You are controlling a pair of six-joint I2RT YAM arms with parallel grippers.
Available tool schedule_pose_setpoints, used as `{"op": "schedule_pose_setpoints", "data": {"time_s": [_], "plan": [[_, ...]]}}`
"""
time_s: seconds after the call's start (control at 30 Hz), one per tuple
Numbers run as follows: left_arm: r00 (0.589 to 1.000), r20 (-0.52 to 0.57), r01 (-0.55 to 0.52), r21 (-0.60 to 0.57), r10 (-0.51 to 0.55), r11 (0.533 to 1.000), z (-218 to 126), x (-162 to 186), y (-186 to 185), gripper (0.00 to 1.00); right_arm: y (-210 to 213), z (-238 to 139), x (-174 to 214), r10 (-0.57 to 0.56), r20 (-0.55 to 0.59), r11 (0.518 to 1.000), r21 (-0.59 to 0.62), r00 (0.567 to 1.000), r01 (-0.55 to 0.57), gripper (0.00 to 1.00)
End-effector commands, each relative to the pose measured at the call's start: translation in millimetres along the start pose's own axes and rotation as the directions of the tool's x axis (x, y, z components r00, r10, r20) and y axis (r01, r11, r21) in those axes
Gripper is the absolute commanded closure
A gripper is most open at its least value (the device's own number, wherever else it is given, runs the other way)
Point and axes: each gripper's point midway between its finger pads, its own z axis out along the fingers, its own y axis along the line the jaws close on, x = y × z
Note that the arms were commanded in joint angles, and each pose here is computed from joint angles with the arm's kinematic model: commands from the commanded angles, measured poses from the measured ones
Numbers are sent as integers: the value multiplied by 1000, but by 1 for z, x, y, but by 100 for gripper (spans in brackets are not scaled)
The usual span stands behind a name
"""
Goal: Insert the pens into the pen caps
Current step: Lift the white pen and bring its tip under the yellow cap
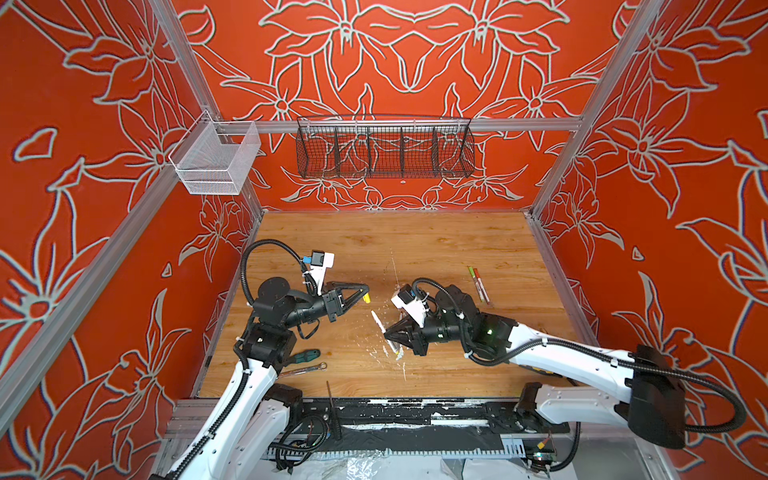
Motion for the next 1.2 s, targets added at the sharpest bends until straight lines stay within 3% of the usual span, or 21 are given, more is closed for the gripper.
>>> {"op": "schedule_pose_setpoints", "data": {"time_s": [0.0, 0.37, 1.17], "plan": [[1000, 3, -29, 75, 29, 997, -1, -5, -16, 100, 16, -5, -12, -59, 54, 996, -65, 997, 63, 94], [1000, -21, -18, 126, 21, 992, -3, -2, -25, 100, 29, -18, -27, -99, 129, 990, -84, 987, 110, 94], [1000, -5, 6, 163, -6, 987, -2, -4, -25, 100, 31, -16, -38, -116, 154, 988, -85, 981, 130, 94]]}}
